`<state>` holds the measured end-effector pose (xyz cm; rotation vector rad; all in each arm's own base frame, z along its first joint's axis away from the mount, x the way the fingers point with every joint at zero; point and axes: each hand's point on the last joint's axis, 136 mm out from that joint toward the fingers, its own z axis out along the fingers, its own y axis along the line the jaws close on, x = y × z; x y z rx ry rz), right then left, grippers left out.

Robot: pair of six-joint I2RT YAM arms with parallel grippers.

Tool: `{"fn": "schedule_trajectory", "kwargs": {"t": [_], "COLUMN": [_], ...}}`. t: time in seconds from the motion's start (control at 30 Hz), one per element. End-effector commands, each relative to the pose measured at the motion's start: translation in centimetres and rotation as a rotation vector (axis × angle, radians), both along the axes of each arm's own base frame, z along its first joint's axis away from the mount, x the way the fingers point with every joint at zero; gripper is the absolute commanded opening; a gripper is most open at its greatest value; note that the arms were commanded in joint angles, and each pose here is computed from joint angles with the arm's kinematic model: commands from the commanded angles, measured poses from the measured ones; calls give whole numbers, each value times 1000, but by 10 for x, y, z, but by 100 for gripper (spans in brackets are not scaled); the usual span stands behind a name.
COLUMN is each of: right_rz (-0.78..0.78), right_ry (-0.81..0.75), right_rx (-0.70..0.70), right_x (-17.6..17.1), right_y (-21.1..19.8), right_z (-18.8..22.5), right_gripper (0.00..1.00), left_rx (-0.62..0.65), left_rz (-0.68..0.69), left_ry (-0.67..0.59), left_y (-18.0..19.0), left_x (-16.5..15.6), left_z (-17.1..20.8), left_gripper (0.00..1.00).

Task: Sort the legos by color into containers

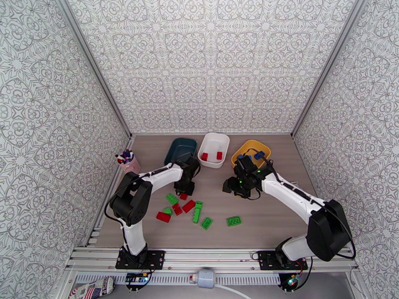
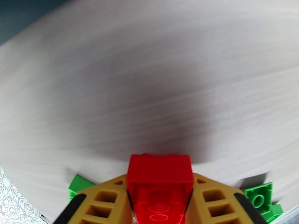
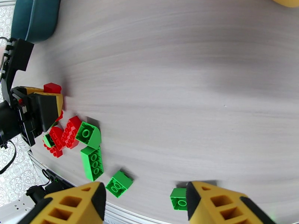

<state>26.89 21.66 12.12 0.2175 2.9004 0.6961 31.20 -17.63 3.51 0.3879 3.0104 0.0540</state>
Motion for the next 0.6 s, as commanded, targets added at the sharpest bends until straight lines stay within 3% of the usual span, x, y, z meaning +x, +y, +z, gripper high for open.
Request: {"fn": "schedule_trajectory", "kwargs": {"t": [0.0,0.27,0.57], "right_rz": [5,8,-48], "right_ry": [-28,-47,-73], "right_rx": [33,178,237], "right_x": [15,45,72], "right_y": [14,47,41], "right_z": [12,25,41], "right_gripper": [61,62,62], "left_rx": [-81,-433,-761], "left_rz": [33,161,315], "left_ry": [-63,-139,-158], "left_y": [-11,-60,-101], "left_x": [8,40,121], "left_z": [37,93,131], "left_gripper": [35,36,37]}}
